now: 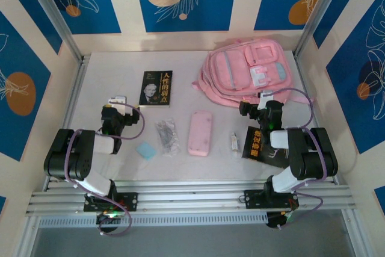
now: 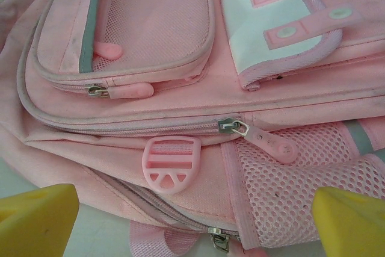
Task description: Pack the student bag
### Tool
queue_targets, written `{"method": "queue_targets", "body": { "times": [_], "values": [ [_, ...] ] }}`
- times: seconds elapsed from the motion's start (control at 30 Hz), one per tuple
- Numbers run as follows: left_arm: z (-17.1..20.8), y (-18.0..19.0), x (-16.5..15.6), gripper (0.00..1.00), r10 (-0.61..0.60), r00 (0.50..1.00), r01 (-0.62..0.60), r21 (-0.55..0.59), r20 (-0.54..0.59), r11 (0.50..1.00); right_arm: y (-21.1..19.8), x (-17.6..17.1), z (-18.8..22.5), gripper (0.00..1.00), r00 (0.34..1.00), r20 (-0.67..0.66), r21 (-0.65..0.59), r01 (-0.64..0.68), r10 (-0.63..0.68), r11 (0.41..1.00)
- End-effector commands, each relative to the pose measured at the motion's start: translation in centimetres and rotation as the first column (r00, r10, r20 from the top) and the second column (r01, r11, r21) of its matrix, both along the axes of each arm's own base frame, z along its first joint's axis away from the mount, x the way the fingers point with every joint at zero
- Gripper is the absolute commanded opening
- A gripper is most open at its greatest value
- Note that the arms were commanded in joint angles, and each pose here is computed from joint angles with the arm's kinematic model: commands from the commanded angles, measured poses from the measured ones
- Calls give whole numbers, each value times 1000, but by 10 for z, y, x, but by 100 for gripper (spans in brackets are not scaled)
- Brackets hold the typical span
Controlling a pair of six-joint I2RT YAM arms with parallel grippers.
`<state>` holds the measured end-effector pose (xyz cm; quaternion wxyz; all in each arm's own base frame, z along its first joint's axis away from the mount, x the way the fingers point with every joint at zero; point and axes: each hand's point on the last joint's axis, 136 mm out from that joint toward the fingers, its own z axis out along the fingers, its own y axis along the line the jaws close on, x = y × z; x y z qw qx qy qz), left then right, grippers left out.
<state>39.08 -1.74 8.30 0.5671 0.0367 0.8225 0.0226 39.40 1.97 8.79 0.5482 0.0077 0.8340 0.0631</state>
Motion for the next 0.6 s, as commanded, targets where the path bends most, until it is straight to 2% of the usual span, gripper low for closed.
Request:
{"method": "queue_targets", "body": {
  "times": [0.0, 0.1, 0.17, 0.37, 0.47, 0.57],
  "values": [
    [9, -7, 6, 100, -37, 999, 37, 2, 23, 999, 2, 3, 6, 99, 1000, 25, 11, -18, 18, 1000],
    [10, -2, 6, 100, -6, 1000, 6, 4, 29, 1000, 5, 2, 6, 99, 999, 22, 12, -39, 39, 999],
    [13, -5, 6, 100, -26, 999, 26, 5, 25, 1000, 6, 3, 9, 99, 999, 22, 2, -35, 35, 999],
    [39, -3, 5, 100, -4, 1000, 3, 23, 2, 1000, -8, 1, 32, 99, 995, -49, -15, 92, -92, 996],
    [61, -5, 5, 100, 28, 1000, -28, 20, -9, 999, -20, -8, 42, 99, 963, -168, 70, 223, -209, 972],
    [80, -23, 9, 100, -4, 1000, 3, -119, -10, 993, -21, -19, 44, 99, 918, -289, 190, 334, -273, 923]
  ]
}}
